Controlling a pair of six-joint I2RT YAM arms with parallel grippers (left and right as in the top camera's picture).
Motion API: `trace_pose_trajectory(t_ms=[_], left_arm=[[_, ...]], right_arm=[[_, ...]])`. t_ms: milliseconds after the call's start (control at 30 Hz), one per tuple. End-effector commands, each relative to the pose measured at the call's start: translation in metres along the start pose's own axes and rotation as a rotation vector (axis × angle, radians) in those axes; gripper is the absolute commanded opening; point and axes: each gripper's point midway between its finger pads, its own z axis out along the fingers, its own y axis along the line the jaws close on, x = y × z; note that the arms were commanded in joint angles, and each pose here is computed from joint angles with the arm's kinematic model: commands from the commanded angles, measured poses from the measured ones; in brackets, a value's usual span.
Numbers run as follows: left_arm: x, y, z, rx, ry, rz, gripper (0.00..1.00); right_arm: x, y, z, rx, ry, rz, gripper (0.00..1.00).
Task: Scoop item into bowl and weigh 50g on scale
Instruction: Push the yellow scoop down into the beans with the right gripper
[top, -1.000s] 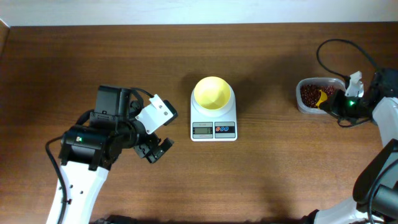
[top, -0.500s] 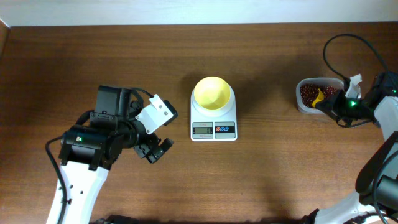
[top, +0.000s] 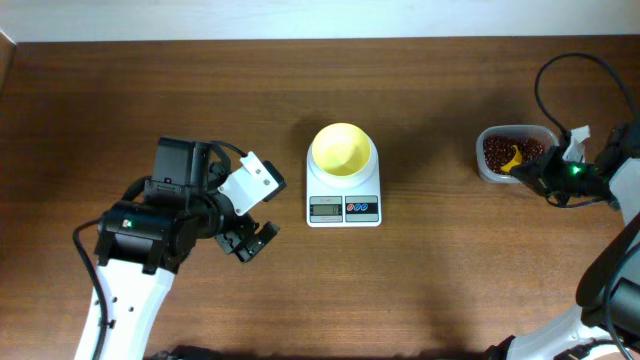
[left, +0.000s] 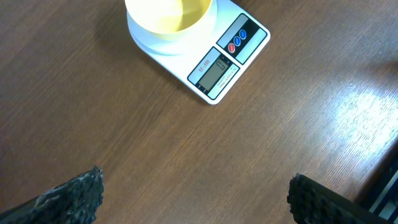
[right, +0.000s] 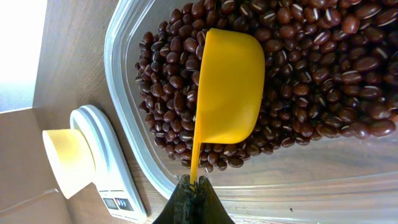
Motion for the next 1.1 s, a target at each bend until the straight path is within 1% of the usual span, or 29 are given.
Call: trace_pose_trajectory(t_ms=[0,167,400,467,633,833,1067], left_arm=[[-0.003,0.004,-0.004,-0.012,-0.010,0.016,0.99],[-0.004,0.004,-0.004,-0.012,-0.010,0.016,0.99],[-0.003,0.004,-0.004,-0.012,-0.010,0.016,0.99],[-0.003,0.004,-0.004,-0.012,-0.010,0.016,0.99],[-0.003,0.004,-0.004,-0.012,-0.010,0.016,0.99],[-0.003,0.004,-0.004,-0.012,-0.010,0.016,0.99],[-0.003,0.004,-0.004,-0.012,-0.010,0.016,0.99]], right_arm=[[0.008,-0.008,0.006,-0.006,0.033,0.035,0.04],[0.004,-0.002,-0.002,-0.086,0.014,0.050,0.04],[0.002,0.000,-0.005,-0.116,0.007,0.058,0.04],[0.001,0.008,-0.007,-0.160,0.004,0.045,0.04],[-0.001,0.008,-0.008,-0.170,-0.003,0.046,0.04],[-0.010,0.001,-0.022,-0.209,-0.050,0.065,0.04],[-0.010,-0.001,-0.026,-0.219,-0.058,0.043,0.04]])
